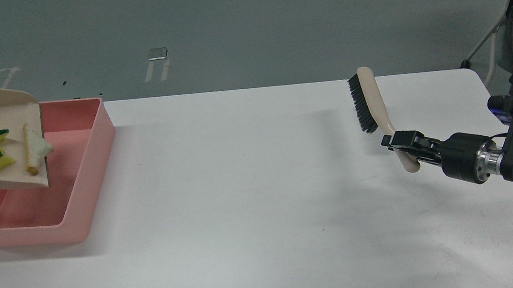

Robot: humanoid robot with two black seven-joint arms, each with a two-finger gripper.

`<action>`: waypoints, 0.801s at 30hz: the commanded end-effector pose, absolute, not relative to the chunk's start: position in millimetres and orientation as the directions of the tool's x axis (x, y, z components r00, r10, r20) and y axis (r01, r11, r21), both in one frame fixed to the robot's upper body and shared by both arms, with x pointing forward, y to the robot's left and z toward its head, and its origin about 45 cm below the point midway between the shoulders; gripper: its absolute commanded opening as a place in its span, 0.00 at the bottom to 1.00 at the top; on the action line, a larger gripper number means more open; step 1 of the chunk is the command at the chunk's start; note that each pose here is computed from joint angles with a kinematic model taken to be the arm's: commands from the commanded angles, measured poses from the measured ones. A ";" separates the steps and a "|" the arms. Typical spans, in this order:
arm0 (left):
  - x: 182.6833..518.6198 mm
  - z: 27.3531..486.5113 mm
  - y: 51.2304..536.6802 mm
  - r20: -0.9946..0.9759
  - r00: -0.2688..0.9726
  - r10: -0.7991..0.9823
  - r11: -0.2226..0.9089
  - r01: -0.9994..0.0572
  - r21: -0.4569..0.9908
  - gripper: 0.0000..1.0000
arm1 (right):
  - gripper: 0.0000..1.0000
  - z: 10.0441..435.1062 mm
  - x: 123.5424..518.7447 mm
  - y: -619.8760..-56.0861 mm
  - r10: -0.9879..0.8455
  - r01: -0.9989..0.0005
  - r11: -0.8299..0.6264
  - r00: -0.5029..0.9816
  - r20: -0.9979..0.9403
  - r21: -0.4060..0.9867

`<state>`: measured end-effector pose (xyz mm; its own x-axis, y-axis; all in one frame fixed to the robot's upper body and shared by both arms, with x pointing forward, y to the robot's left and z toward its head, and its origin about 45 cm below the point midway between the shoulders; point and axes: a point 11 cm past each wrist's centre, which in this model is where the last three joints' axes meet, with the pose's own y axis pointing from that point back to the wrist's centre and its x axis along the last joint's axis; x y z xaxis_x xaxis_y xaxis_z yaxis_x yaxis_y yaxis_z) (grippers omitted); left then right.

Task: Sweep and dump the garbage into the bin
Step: 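Tilt the dustpan over the pink bin with the left gripper to dump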

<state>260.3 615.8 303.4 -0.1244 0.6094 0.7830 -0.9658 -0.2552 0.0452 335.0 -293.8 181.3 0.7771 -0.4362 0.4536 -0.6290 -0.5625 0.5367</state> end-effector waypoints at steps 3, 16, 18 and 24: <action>264.1 327.5 619.4 0.876 -0.103 0.471 -0.230 -0.973 0.009 0.00 | 0.00 182.0 335.2 -293.2 -0.435 -0.629 -0.564 0.777 0.455 0.536; 307.2 485.9 602.1 0.837 -0.307 0.453 -0.134 -0.952 -0.277 0.00 | 0.00 183.5 336.6 -295.8 -0.436 -0.633 -0.558 0.773 0.460 0.536; 311.7 496.4 597.1 0.823 -0.317 0.470 -0.122 -0.948 -0.296 0.00 | 0.00 184.4 337.2 -296.7 -0.433 -0.634 -0.556 0.773 0.464 0.537; 345.5 491.0 551.3 0.709 -0.259 0.656 -0.018 -0.944 -0.329 0.00 | 0.00 189.2 340.3 -297.2 -0.430 -0.640 -0.555 0.767 0.476 0.531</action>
<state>329.9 575.8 498.1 -0.3037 0.5771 0.7581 -0.9443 -0.0761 -0.3203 339.4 -297.2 187.4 0.7690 -0.4314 0.4717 -0.6384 -0.5552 0.5331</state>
